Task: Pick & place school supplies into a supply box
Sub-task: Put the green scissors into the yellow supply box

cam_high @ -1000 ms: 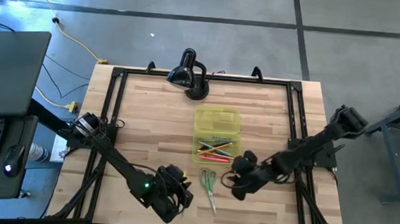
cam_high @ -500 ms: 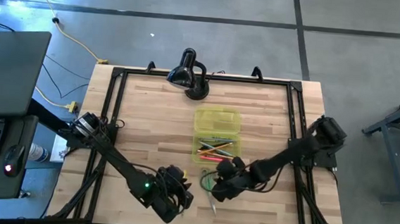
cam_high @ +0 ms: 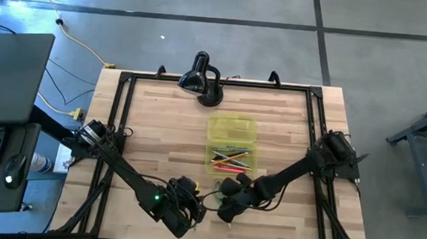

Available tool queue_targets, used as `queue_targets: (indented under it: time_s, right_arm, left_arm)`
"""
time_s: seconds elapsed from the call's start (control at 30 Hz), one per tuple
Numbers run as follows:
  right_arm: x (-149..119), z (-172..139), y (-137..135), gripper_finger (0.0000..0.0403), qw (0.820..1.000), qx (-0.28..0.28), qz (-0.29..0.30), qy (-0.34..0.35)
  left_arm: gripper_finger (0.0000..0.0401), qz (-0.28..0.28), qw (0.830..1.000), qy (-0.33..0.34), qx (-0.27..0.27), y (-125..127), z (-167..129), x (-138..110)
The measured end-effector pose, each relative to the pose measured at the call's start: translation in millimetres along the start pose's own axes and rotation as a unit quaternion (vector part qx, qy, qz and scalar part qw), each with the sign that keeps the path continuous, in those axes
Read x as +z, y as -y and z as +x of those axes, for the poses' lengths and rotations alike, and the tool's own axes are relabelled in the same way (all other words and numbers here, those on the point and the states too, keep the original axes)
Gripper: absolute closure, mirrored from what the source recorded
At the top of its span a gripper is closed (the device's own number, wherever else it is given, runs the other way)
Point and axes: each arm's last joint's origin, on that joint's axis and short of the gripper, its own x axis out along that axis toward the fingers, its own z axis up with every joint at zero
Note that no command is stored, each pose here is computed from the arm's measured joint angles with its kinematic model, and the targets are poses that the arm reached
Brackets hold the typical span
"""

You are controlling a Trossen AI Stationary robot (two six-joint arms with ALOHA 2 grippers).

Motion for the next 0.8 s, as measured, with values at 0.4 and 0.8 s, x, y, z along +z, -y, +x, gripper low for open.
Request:
queue_targets:
  time_s: [0.4,0.8]
  right_arm:
    - [4,6,18,0.0289,0.998,-0.067,0.009,-0.007]
    - [-3,4,18,0.0289,0.996,-0.051,-0.024,-0.069]
  left_arm:
    - [0.0245,0.0,1.0,-0.003,0.0,0,0,0]
    - [0.0245,0.0,1.0,-0.003,0.0,0,0,0]
